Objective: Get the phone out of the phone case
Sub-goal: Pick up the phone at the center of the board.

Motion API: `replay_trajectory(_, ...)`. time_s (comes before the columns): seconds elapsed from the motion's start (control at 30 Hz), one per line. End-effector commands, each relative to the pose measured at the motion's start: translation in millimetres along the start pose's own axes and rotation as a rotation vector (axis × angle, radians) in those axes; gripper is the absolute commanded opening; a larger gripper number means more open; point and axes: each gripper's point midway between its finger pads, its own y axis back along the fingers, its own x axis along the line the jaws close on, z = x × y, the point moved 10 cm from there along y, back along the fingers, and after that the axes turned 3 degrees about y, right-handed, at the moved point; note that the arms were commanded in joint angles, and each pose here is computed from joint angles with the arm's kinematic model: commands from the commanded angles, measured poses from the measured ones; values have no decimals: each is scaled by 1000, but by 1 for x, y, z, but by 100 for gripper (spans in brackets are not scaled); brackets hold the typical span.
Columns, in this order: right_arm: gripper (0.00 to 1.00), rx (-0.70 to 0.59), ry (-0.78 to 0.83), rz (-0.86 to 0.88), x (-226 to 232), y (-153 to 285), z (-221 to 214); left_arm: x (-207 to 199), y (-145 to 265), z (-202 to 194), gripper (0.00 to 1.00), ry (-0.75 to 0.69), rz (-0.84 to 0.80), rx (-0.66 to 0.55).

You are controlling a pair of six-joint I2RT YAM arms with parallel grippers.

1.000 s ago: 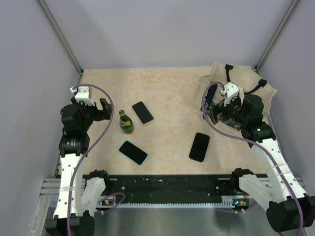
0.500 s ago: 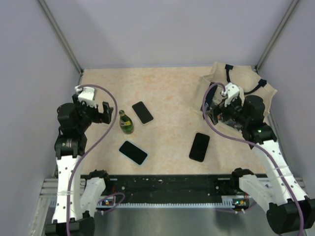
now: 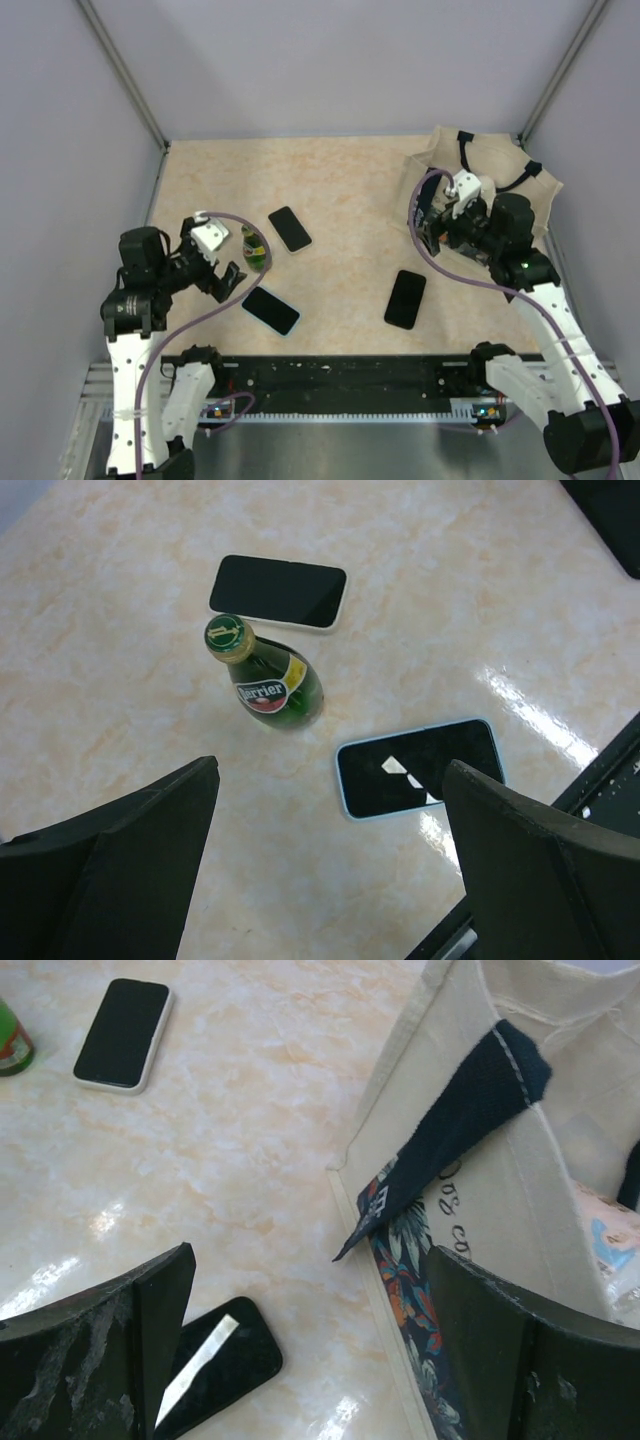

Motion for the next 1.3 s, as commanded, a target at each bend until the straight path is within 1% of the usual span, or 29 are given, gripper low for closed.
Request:
replay_trajectory(0.0, 99, -1, 25, 68, 10, -7, 5, -10, 0, -9, 99, -88, -115, 9)
replay_trajectory(0.17, 99, 5, 27, 72, 11, -12, 0, -16, -6, -28, 99, -199, -251, 42)
replay_trajectory(0.33, 99, 21, 16, 94, 13, -17, -4, -23, -12, -33, 99, -330, -407, 25)
replay_trajectory(0.5, 99, 32, 15, 96, 13, -18, -8, -16, -23, -36, 99, -418, -456, 55)
replay_trajectory(0.6, 99, 43, 13, 95, 13, -20, -11, -19, -33, -37, 99, -443, -508, 74)
replay_trajectory(0.73, 99, 60, 4, 101, 12, -24, -14, -23, -56, -39, 99, -488, -535, 169)
replay_trajectory(0.9, 99, 72, 3, 100, 12, -26, -17, -23, -79, -46, 99, -539, -552, 256)
replay_trajectory(1.07, 99, 83, 5, 96, 11, -28, -19, -25, -105, -57, 99, -655, -576, 360)
replay_trajectory(1.27, 99, 97, 3, 93, 11, -30, -22, -35, -136, -72, 99, -830, -617, 468)
